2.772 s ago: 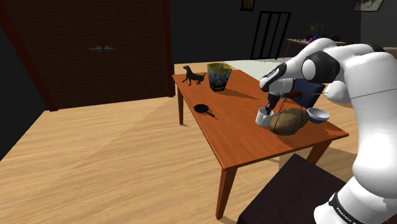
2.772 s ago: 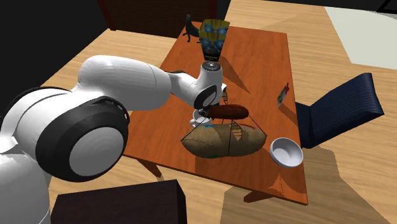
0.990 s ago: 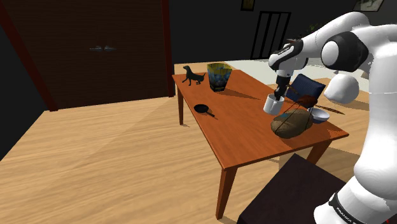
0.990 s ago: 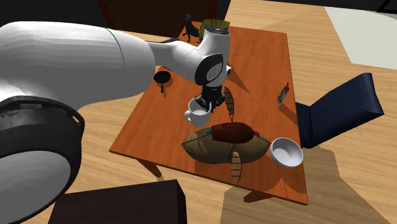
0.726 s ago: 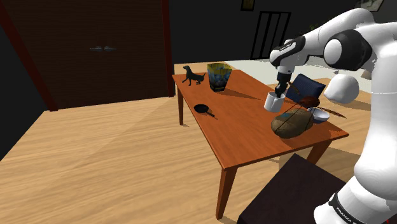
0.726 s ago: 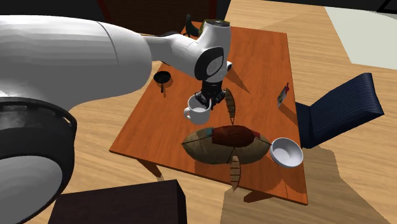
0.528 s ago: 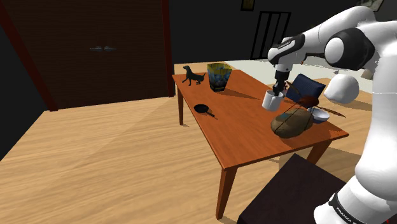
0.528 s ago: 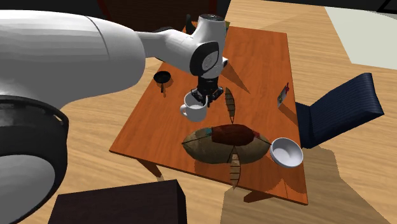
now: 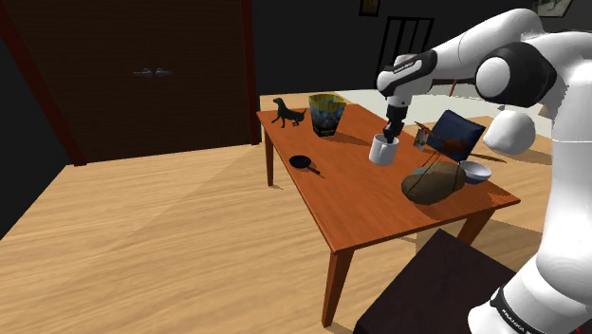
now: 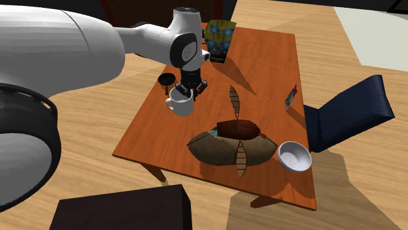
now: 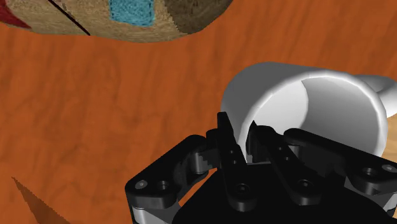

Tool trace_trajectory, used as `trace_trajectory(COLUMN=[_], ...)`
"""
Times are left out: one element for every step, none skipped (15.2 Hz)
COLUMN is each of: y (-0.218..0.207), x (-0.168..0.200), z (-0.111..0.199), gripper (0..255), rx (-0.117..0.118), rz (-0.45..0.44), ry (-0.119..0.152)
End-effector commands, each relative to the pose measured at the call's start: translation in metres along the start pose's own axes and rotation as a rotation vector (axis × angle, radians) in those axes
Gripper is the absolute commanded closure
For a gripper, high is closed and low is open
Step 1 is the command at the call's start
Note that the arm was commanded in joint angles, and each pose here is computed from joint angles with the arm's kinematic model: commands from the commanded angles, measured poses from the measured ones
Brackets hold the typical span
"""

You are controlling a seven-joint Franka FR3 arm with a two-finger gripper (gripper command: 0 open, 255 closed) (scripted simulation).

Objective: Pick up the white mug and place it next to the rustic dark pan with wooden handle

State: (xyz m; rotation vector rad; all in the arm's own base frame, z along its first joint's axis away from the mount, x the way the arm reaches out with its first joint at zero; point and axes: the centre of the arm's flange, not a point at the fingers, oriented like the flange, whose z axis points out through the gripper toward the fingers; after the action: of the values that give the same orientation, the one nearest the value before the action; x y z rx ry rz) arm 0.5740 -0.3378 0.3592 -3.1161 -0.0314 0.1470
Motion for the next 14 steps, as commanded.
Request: trace_trajectory(y=[-0.023,-0.034,-0.044,-0.055,-0.066,-0.076,-0.087,-0.097,-0.108,-0.119,-0.129,-0.140,-0.150,-0.161], x=[0.016,0.024,0.032,0.039,0.047,0.055,0.063,0.071,0.079,0.087,0.094,0.102,0.110,0.118], z=[-0.003,-0.003,-0.004,-0.004,-0.005,-0.006,-0.006,-0.007,-0.007,-0.008,-0.008,-0.009,-0.010,-0.010], gripper=[255,255,255,255,255,255,255,255,255,255,255,255,255,255], rx=[0.000,0.000,0.000,0.000,0.000,0.000,0.000,0.000,0.000,0.000,0.000,0.000,0.000,0.000], rz=[0.002,0.002,0.002,0.002,0.002,0.002,0.002,0.002,0.002,0.002,0.002,0.002,0.002,0.002], ry=[0.000,0.000,0.000,0.000,0.000,0.000,0.000,0.000,0.000,0.000,0.000,0.000,0.000,0.000])
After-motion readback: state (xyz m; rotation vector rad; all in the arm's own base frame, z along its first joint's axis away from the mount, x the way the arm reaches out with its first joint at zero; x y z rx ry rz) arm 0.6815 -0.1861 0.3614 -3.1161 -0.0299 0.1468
